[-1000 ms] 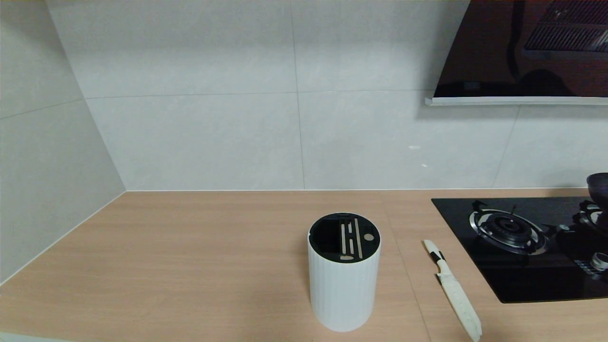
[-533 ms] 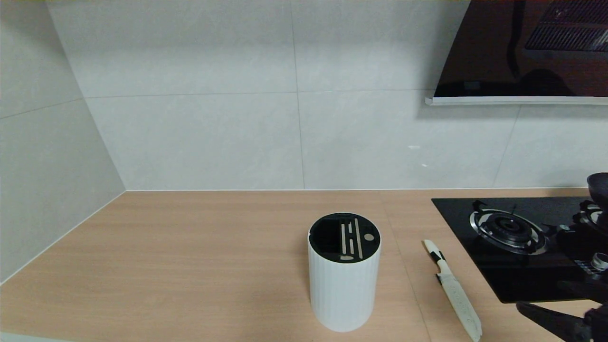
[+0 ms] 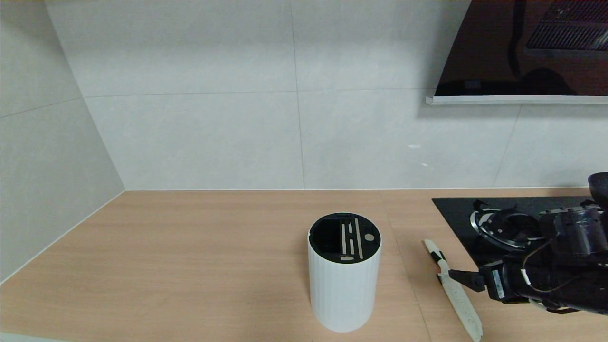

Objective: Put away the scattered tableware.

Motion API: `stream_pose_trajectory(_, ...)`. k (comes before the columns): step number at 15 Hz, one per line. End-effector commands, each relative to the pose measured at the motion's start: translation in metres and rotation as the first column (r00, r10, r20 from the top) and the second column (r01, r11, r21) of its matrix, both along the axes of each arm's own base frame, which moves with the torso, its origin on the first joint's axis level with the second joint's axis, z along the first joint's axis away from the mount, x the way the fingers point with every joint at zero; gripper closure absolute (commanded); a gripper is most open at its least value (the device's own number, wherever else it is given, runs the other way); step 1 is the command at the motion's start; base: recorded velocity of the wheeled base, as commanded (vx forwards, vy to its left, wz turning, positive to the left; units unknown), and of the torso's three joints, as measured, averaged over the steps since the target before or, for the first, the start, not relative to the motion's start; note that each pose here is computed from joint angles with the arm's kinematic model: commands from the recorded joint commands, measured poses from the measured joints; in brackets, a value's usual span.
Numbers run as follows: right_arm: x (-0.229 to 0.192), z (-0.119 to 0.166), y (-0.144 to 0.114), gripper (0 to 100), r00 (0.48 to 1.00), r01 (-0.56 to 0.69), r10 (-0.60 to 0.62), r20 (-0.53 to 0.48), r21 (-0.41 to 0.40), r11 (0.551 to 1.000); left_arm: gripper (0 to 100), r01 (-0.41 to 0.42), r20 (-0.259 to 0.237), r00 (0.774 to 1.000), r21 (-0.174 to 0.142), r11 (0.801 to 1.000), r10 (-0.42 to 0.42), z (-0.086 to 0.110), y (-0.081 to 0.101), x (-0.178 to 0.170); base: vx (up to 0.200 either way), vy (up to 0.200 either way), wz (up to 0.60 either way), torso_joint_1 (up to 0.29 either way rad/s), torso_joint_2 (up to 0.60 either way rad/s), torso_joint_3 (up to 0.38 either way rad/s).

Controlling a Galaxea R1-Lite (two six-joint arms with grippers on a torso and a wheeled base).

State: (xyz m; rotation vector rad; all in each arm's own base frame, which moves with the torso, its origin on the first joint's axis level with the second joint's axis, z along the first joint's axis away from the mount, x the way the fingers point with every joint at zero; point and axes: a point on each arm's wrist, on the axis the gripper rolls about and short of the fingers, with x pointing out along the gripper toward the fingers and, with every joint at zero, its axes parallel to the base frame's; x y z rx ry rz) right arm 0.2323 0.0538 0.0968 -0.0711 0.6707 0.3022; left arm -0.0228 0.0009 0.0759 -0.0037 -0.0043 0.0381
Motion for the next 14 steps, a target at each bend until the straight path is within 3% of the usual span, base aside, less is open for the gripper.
stream_pose_trajectory(1,0.029,-0.044,0.01,0,0.996,0.001,-0.005,-0.085,-0.05,0.999,0,0.0,0.0,1.0,0.001,1.0,0.0,0.0,0.0,0.0,0.0,0.0,0.0,0.0,0.0,0.0)
stream_pose_trajectory(4,0.04,-0.071,0.015,0,0.993,0.06,-0.072,-0.092,-0.12,0.991,0,0.0,0.0,1.0,0.001,1.0,0.0,0.0,0.0,0.0,0.0,0.0,0.0,0.0,0.0,0.0)
stream_pose_trajectory(12,0.061,-0.112,0.01,0,0.985,0.15,-0.159,-0.066,-0.131,0.98,0,0.0,0.0,1.0,-0.001,1.0,0.0,0.0,0.0,0.0,0.0,0.0,0.0,0.0,0.0,0.0)
stream_pose_trajectory(14,0.067,-0.116,0.012,0,0.977,0.2,-0.205,-0.057,-0.085,0.976,0,0.0,0.0,1.0,0.001,1.0,0.0,0.0,0.0,0.0,0.0,0.0,0.0,0.0,0.0,0.0)
